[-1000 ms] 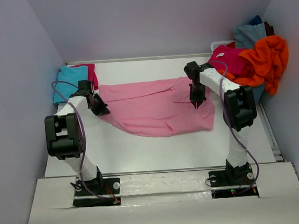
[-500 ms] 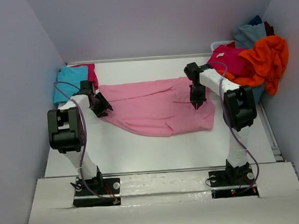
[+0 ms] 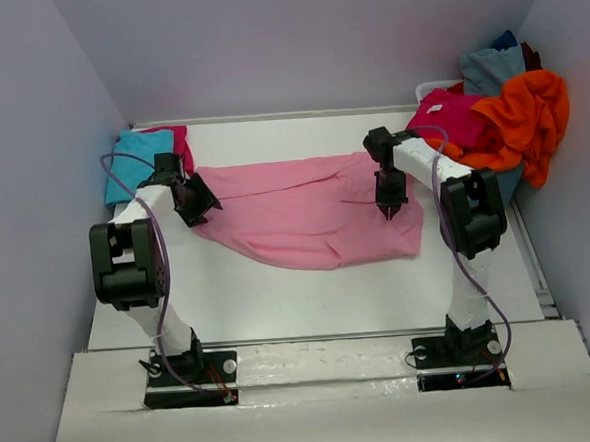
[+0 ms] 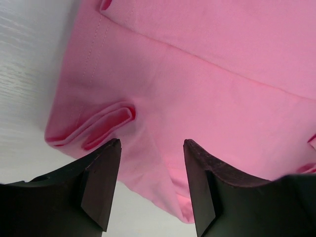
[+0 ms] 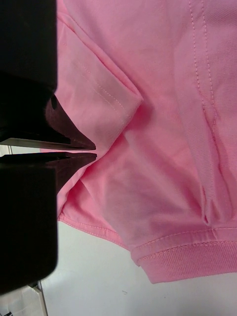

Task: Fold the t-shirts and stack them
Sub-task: Pick up the 1/3-folded T-shirt from the center of the board.

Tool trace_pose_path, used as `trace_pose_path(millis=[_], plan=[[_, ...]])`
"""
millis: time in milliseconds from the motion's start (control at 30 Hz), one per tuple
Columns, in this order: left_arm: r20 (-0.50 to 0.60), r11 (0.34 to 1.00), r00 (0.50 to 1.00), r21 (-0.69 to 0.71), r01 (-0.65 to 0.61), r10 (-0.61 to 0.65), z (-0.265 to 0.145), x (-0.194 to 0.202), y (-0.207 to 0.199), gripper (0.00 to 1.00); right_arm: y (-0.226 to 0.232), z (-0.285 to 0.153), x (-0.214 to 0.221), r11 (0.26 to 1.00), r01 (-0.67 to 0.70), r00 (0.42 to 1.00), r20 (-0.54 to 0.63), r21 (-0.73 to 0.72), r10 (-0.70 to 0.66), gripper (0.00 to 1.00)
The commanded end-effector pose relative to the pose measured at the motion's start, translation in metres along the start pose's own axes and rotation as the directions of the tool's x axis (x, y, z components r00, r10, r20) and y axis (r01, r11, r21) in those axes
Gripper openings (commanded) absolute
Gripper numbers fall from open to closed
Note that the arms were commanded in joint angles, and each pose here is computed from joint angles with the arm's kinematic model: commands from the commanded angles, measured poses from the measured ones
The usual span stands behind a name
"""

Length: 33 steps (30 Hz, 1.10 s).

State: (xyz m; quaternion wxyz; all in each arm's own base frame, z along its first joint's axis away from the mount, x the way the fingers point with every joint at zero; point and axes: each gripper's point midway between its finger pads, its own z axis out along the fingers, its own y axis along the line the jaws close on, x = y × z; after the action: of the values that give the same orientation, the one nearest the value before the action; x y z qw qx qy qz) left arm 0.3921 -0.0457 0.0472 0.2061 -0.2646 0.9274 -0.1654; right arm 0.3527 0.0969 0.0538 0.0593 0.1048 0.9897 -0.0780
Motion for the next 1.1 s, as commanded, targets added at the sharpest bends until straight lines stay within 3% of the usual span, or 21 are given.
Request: trace_pose_path(millis=[0, 500, 1067], plan=[[0.111, 0.997, 0.993, 0.053, -0.053, 0.047, -0.045, -0.017, -0.019, 0.65, 0.002, -0.017, -0.009, 0.999, -0.011, 0.998, 0.063, -0.037, 0.013, 0.12], [0.047, 0.997, 0.999, 0.073, -0.012, 0.009, -0.045, 0.027, 0.002, 0.69, 0.0, -0.018, -0.005, 0.999, -0.017, 0.998, 0.066, -0.041, 0.02, 0.12], [0.006, 0.997, 1.0, 0.069, 0.025, -0.025, -0.028, 0.032, 0.023, 0.68, 0.0, -0.017, -0.004, 0.999, -0.017, 0.998, 0.065, -0.038, 0.02, 0.12]])
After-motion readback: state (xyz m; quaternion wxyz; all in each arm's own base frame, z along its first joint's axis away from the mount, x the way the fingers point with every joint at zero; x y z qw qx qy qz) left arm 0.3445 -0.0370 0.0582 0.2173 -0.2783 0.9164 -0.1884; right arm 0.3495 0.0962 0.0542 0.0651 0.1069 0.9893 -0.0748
